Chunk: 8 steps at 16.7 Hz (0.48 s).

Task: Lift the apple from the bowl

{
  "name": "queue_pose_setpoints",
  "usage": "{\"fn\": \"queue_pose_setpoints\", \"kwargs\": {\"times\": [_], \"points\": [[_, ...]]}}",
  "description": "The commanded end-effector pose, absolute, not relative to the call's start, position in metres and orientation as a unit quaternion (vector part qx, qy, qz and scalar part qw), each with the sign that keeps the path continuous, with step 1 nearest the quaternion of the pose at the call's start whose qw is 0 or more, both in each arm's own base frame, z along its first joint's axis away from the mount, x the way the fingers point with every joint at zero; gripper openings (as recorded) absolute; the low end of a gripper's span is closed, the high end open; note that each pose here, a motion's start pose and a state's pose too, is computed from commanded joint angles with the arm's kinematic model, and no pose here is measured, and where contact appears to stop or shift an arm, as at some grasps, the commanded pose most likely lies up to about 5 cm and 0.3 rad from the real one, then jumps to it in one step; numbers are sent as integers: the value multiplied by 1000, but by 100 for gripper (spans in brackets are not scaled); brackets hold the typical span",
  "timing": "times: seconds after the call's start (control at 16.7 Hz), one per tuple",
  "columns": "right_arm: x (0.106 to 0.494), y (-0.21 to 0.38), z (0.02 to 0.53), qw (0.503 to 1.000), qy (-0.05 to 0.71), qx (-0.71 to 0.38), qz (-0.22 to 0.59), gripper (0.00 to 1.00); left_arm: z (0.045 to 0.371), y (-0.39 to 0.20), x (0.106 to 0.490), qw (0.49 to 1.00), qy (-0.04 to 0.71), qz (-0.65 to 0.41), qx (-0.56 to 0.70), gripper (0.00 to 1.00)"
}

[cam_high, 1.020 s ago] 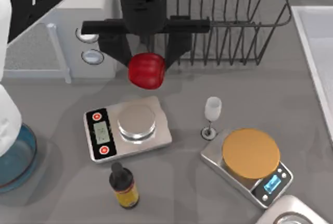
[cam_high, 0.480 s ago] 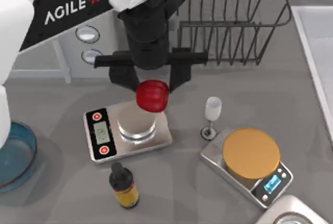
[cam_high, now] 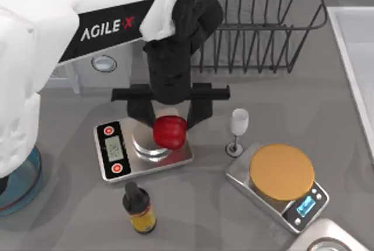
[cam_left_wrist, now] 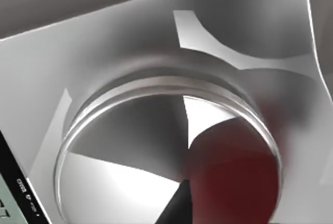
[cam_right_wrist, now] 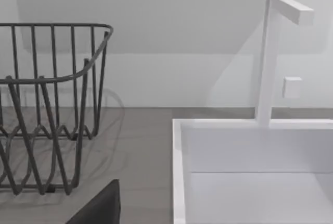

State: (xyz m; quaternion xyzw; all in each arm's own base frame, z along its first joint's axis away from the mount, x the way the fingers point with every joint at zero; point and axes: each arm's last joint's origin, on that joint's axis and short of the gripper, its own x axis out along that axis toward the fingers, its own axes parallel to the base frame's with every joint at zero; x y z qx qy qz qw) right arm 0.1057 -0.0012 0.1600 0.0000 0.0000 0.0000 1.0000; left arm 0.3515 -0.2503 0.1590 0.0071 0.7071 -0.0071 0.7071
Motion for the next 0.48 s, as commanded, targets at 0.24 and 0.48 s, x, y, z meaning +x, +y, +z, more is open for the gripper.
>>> {"fn": "queue_pose_setpoints", "kwargs": {"times": [0.24, 0.48], "points": [[106, -1, 160, 1000, 0, 0, 0, 100, 159, -250, 351, 707, 707, -7, 7, 38], [106, -1, 160, 1000, 0, 0, 0, 100, 159, -250, 351, 707, 707, -7, 7, 68]]}}
